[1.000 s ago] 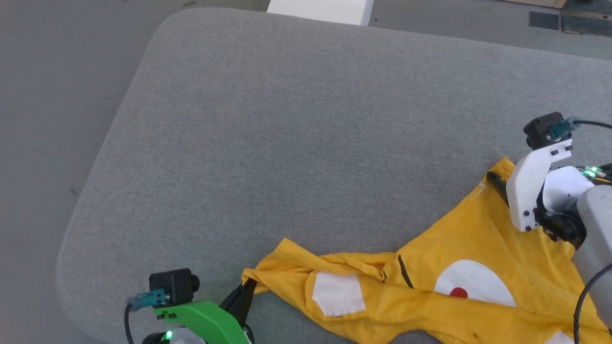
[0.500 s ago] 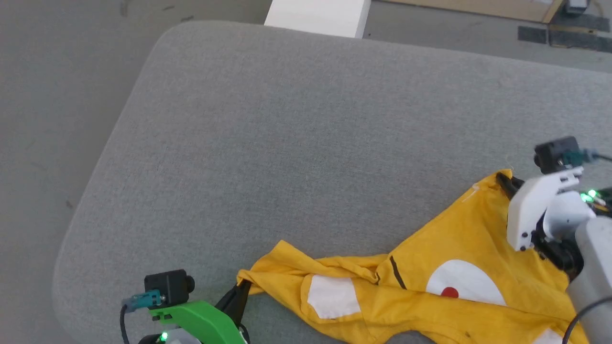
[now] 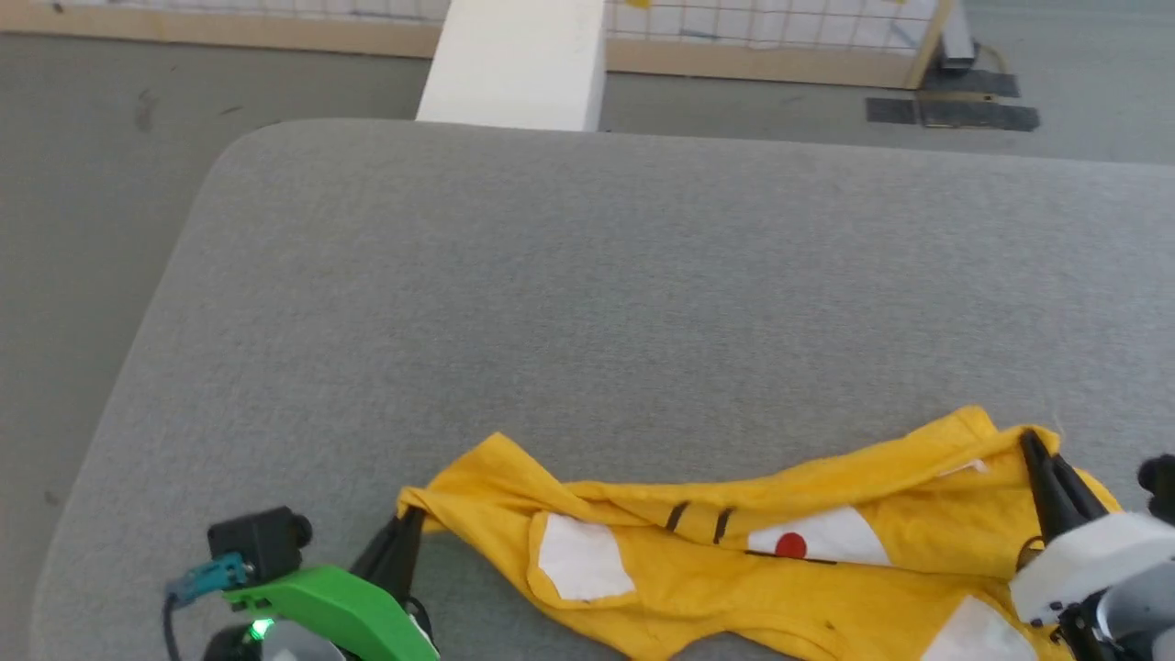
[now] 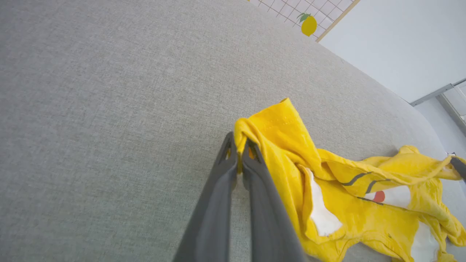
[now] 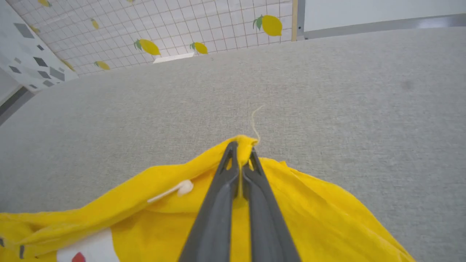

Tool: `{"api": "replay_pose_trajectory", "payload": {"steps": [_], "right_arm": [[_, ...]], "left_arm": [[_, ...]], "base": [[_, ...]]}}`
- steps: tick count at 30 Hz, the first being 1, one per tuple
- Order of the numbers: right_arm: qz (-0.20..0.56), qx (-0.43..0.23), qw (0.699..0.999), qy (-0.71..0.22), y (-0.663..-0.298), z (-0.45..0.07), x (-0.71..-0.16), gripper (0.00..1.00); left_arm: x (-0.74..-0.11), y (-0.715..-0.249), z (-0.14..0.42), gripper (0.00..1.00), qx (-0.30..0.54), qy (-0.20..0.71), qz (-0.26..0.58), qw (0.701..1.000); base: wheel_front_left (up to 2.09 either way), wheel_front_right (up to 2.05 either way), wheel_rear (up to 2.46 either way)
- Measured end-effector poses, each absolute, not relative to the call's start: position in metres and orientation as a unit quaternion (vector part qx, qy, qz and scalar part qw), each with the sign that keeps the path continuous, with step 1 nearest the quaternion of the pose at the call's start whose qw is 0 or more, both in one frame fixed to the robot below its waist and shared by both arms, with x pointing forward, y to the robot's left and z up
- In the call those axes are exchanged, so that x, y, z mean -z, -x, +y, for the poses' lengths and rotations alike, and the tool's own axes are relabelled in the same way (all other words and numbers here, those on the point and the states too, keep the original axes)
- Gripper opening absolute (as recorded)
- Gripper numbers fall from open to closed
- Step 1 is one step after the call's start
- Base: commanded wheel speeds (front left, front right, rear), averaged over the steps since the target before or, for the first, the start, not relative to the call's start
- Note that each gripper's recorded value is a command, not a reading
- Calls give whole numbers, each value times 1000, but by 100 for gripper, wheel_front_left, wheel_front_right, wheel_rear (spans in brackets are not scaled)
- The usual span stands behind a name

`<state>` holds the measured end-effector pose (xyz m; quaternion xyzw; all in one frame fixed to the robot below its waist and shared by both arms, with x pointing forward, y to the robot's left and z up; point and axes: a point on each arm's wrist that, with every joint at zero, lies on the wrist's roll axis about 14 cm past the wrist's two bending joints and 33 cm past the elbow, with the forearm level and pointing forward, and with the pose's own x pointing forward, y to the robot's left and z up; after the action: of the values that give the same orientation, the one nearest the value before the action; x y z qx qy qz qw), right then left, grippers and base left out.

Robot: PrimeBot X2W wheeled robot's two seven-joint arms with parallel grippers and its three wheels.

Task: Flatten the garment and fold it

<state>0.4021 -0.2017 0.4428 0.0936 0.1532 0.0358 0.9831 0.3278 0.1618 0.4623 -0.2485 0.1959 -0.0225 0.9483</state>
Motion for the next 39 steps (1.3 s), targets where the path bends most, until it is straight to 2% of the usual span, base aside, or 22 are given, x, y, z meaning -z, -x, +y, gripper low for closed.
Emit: {"api": "replay_pose_trajectory", "payload": {"steps": [3, 8, 9, 10, 18, 25, 29, 33, 39], "right_arm": [[145, -19, 986, -84, -392, -215, -457, 0], [116, -16, 992, -44, -397, -228, -502, 0], [109, -30, 994, -3, -417, -233, -528, 0], [107, -34, 994, 14, -426, -236, -538, 0], [63, -57, 990, 109, -503, -241, -611, 0], [32, -51, 987, 149, -575, -243, -651, 0], [11, -40, 991, 123, -612, -245, -664, 0], [-9, -18, 992, 124, -642, -253, -671, 0], [-72, -2, 989, 129, -664, -254, -697, 0]], "left_arm": [[-480, -345, 162, 0, 40, 234, 164, 957], [-532, -393, 148, 0, 101, 200, 93, 970], [-567, -426, 140, 0, 137, 155, 58, 977], [-580, -438, 137, 0, 149, 140, 44, 978], [-666, -522, 110, 0, 209, 117, -38, 970], [-717, -597, 110, 0, 193, 89, -103, 972], [-746, -635, 122, 0, 150, 54, -173, 972], [-766, -662, 132, 0, 119, 60, -241, 961], [-799, -671, 148, 0, 81, 78, -365, 924]], "base": [[0, 0, 0], [0, 0, 0], [0, 0, 0], [0, 0, 0], [0, 0, 0], [0, 0, 0], [0, 0, 0], [0, 0, 0], [0, 0, 0]]}}
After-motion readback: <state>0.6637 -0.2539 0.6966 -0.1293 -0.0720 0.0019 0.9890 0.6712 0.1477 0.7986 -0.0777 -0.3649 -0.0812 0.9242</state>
